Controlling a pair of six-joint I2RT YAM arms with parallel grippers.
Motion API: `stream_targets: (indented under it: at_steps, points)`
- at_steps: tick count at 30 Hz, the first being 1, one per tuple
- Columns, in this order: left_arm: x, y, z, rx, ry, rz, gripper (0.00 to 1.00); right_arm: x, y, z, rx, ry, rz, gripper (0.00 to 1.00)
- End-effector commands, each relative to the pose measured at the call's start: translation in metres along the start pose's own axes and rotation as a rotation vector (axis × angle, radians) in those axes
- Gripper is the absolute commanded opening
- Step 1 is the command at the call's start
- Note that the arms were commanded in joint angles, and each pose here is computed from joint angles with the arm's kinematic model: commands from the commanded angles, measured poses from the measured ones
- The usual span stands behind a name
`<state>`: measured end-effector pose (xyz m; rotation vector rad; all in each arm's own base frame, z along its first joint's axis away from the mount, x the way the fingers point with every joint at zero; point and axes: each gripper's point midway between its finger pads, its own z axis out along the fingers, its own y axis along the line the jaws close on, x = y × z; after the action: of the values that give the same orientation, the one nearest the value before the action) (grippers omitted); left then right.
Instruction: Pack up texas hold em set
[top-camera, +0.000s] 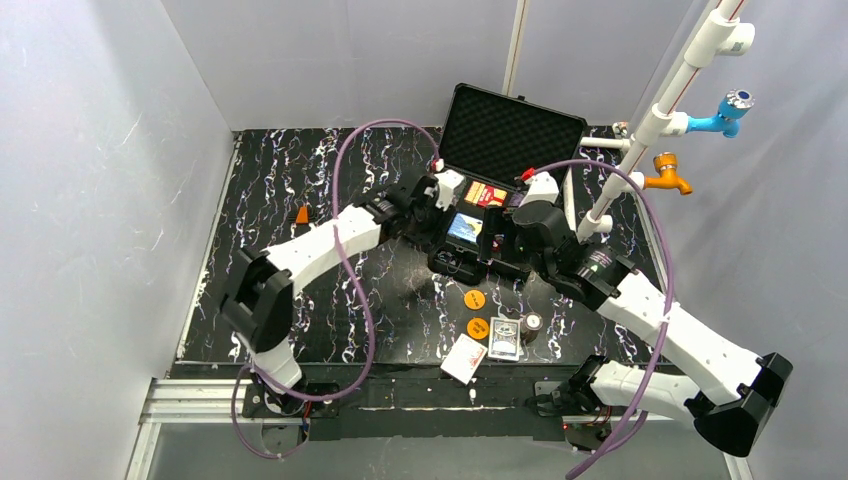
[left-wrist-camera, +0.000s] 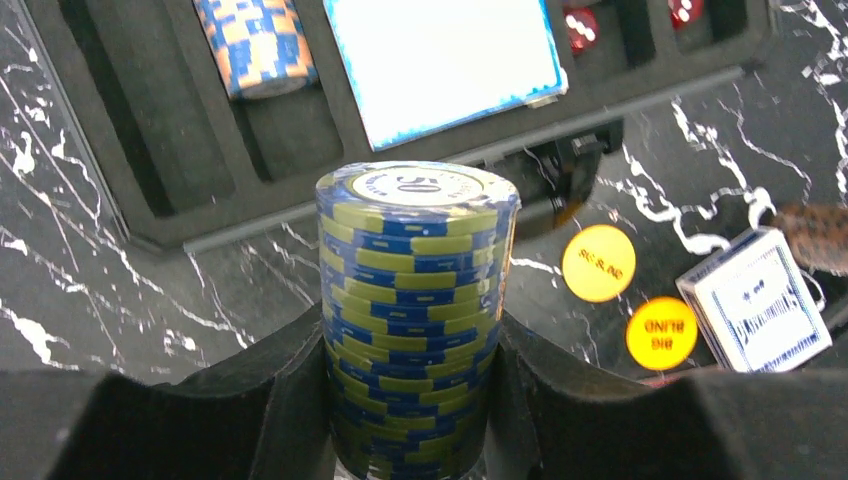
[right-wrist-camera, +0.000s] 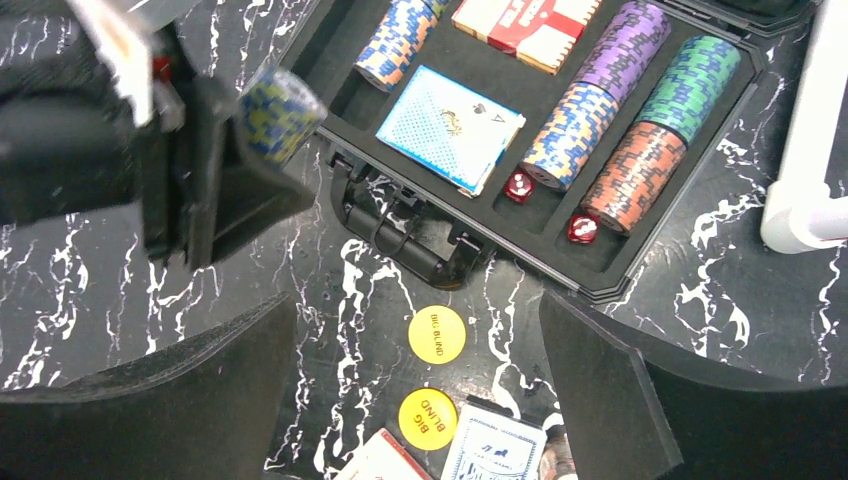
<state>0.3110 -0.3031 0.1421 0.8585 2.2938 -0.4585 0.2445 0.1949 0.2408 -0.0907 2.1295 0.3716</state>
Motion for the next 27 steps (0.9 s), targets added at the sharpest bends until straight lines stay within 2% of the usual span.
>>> stream_targets:
  at_steps: [1, 12, 27]
  points:
    - [-0.033, 0.013, 0.005, -0.03, -0.018, -0.027, 0.0, -0.011, -0.009, -0.009, 0.025, -0.059, -0.023, 0.98]
    - [-0.077, 0.059, 0.04, -0.06, -0.023, -0.103, 0.0, -0.015, -0.021, -0.013, 0.057, -0.092, -0.089, 0.98]
    - [-0.102, 0.108, 0.082, -0.095, 0.017, -0.069, 0.0, -0.006, -0.024, -0.009, 0.055, -0.077, -0.132, 0.98]
